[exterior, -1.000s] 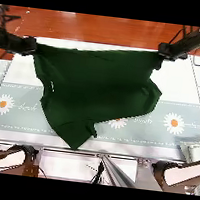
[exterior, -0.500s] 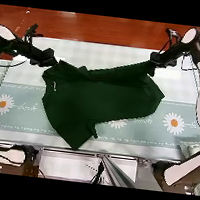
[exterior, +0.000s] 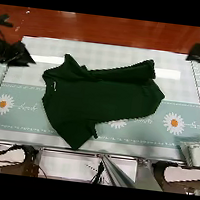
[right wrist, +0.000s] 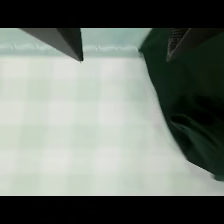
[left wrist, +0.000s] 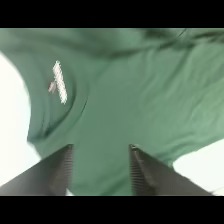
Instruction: Fold the shirts.
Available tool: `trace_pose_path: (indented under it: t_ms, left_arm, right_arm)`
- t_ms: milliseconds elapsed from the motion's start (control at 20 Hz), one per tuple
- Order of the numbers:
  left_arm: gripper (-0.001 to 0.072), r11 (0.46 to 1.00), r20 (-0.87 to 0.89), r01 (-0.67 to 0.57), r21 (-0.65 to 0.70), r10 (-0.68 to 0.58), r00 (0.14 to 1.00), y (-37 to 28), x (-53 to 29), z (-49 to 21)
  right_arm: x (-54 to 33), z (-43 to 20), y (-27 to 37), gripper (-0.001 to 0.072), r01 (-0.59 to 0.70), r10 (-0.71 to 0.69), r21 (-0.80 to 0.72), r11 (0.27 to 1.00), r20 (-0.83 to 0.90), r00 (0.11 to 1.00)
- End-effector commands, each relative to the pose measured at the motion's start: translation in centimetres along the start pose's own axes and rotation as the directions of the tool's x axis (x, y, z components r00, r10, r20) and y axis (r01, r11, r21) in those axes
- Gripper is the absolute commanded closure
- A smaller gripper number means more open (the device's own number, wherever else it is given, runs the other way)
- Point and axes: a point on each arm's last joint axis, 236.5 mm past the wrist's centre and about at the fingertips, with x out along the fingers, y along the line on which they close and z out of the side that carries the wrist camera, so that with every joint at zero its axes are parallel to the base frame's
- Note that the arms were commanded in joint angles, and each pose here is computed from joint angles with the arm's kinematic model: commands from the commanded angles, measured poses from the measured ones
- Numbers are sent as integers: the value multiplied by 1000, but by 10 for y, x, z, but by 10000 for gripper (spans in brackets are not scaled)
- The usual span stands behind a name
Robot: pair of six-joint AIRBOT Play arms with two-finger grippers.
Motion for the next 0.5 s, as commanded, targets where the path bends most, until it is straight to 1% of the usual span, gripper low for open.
trace_pose_path:
  t_ms: [0, 200, 300, 450]
  left_arm:
    - [11, 997, -82, 12, -77, -18, 997, 5, 22, -67]
    - [8, 984, -263, 15, -179, -63, 963, 28, 88, -159]
    - [9, 974, -335, 9, -228, -87, 938, 36, 112, -197]
    - [9, 955, -366, 14, -295, -126, 922, 38, 139, -231]
  right_arm:
    - [-16, -45, -42, 119, -71, 86, 160, 985, -90, 992]
    - [3, -80, -57, 120, -168, 219, 301, 939, -145, 965]
    - [16, -90, -61, 120, -167, 228, 318, 933, -163, 960]
    - [34, -95, -62, 121, -172, 234, 322, 931, -163, 959]
